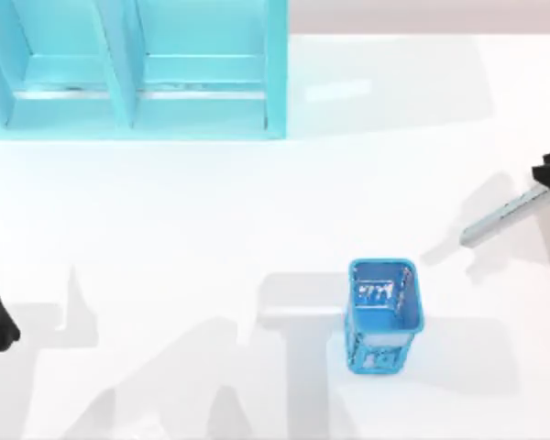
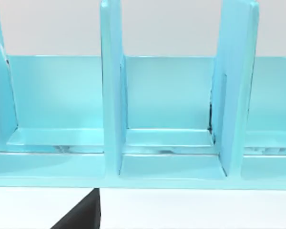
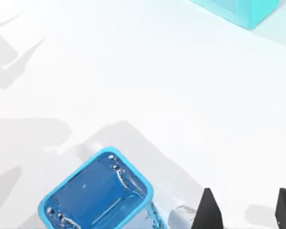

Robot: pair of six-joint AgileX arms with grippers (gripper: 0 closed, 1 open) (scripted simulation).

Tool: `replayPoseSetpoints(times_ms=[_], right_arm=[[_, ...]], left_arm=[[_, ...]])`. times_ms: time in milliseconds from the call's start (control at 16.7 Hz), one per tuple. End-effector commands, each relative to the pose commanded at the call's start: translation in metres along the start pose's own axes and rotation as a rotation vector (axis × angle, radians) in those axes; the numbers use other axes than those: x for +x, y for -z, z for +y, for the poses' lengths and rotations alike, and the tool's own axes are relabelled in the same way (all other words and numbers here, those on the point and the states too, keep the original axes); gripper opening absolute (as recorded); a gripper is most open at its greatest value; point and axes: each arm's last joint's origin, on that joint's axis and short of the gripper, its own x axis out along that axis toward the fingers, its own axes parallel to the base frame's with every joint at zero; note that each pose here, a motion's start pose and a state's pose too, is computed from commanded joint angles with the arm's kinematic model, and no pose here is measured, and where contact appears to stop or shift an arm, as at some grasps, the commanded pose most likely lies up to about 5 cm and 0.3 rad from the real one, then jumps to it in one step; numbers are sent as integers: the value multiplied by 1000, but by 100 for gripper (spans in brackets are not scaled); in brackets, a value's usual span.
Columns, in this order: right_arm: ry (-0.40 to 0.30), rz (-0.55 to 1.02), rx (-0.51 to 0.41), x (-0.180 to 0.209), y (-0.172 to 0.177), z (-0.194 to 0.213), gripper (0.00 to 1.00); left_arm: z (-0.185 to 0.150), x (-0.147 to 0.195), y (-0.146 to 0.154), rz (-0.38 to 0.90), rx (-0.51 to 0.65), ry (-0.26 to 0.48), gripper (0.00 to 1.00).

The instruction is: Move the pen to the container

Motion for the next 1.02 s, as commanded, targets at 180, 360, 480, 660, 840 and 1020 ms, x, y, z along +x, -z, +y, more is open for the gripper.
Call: replayPoseSetpoints(times_ms=[180, 360, 480, 660, 840, 1020], right_arm=[[95, 58, 33, -9, -2, -20, 0], [265, 134, 69, -44, -16, -41, 0], [402, 209, 113, -75, -23, -50, 0], [556, 338, 190, -113, -22, -64, 0], [606, 397, 219, -129, -20, -70, 0], [607, 397, 219, -129, -20, -70, 0]], left_arm=[[0, 0, 0, 0, 0, 0, 100], [0, 0, 0, 0, 0, 0, 100], [0, 0, 0, 0, 0, 0, 100], [0, 0, 0, 0, 0, 0, 100], [0, 0, 0, 0, 0, 0, 100], [0, 0, 0, 0, 0, 0, 100]])
